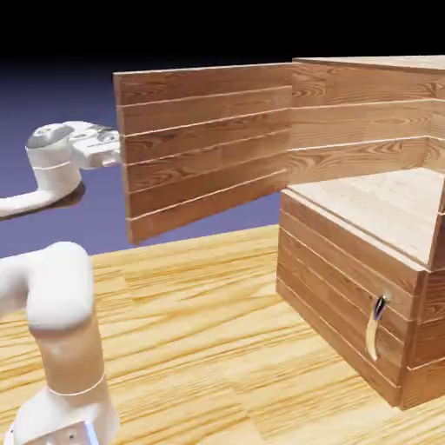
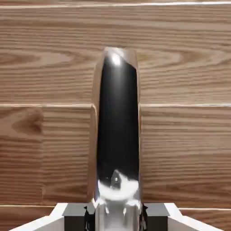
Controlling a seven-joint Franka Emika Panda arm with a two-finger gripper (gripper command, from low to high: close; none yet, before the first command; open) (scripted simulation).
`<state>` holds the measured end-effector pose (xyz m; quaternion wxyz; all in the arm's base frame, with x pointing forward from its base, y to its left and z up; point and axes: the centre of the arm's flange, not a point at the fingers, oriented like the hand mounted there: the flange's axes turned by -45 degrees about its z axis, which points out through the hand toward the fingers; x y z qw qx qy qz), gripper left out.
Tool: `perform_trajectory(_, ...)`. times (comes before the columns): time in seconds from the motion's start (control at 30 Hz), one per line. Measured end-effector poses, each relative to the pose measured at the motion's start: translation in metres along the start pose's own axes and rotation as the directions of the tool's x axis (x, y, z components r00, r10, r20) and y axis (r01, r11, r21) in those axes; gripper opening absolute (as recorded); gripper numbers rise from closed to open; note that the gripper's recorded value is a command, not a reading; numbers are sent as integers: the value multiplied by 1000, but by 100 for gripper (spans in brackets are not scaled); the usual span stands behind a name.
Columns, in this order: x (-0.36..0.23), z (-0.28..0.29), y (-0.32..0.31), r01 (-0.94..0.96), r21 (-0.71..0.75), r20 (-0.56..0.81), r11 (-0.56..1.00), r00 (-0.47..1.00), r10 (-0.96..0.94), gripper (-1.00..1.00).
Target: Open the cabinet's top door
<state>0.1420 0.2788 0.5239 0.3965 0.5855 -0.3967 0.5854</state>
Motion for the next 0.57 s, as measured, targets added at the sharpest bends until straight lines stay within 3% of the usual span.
perform_trajectory(0.57,0,-129,-64,0,-297,0,955,1000,1,-100)
